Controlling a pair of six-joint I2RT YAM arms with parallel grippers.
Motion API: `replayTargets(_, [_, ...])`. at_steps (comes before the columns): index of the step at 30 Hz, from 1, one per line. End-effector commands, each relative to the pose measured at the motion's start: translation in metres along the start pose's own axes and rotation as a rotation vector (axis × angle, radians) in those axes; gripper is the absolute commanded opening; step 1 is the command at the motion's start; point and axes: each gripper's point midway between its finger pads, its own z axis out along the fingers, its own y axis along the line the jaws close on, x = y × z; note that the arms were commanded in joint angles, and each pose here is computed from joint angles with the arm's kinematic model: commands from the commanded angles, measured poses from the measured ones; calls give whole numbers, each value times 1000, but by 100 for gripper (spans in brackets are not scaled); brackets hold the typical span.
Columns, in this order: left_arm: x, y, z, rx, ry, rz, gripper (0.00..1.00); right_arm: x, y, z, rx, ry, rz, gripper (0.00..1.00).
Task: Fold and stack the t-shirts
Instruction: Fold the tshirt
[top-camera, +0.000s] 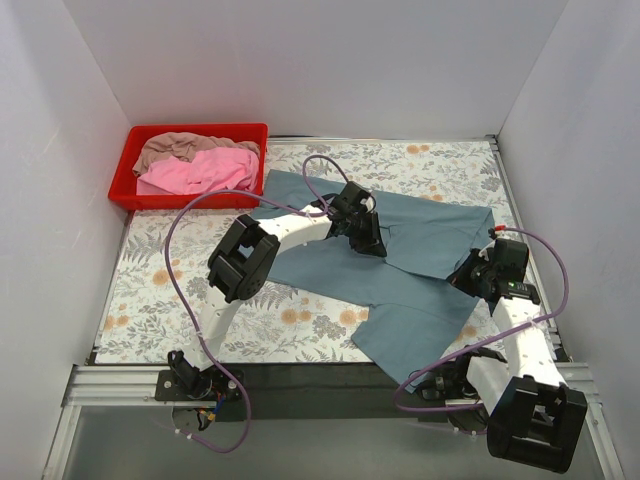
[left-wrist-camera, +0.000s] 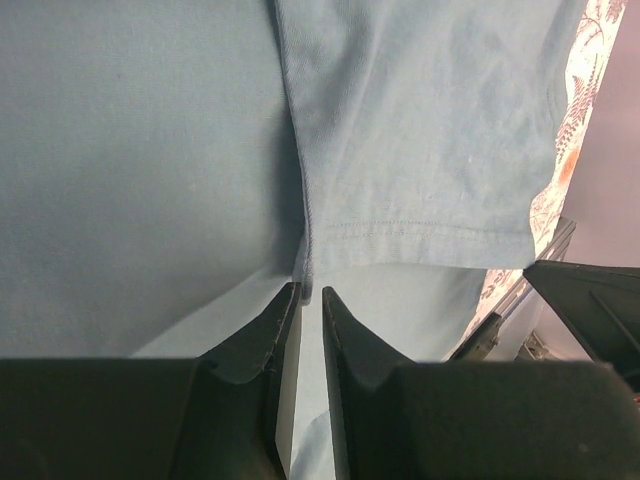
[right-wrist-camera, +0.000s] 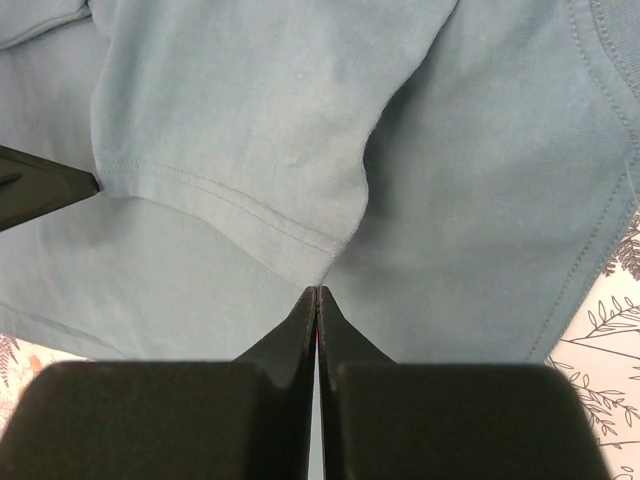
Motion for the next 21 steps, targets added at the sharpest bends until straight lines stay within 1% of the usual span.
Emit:
replayTargets(1, [-1,-19,-13,38,10,19,14,8,-5,-1,14,15,-6,1])
replayTargets(6, [2,-15,-14,27,10,14,14,17,-7,-1,17,43,7,1])
replayTargets(11, [0,-11,-18,0,-6,10,14,21,-7,-1,22,70,21,7])
replayTargets(15, [-4,-8,-22,-34,-31,20,16,18,-7,-4,30,58,27,11])
replayTargets(17, [-4,-2,-25,-62,-39,23,22,14,-7,-6,35,39,24,17])
replayTargets(19, [-7,-4,-31,-73,-59,32,25,15,-6,-7,28,38,22,21])
replayTargets(21, [-9,2,-35,-109,-84,39,29,14,-5,-7,24,40,20,28])
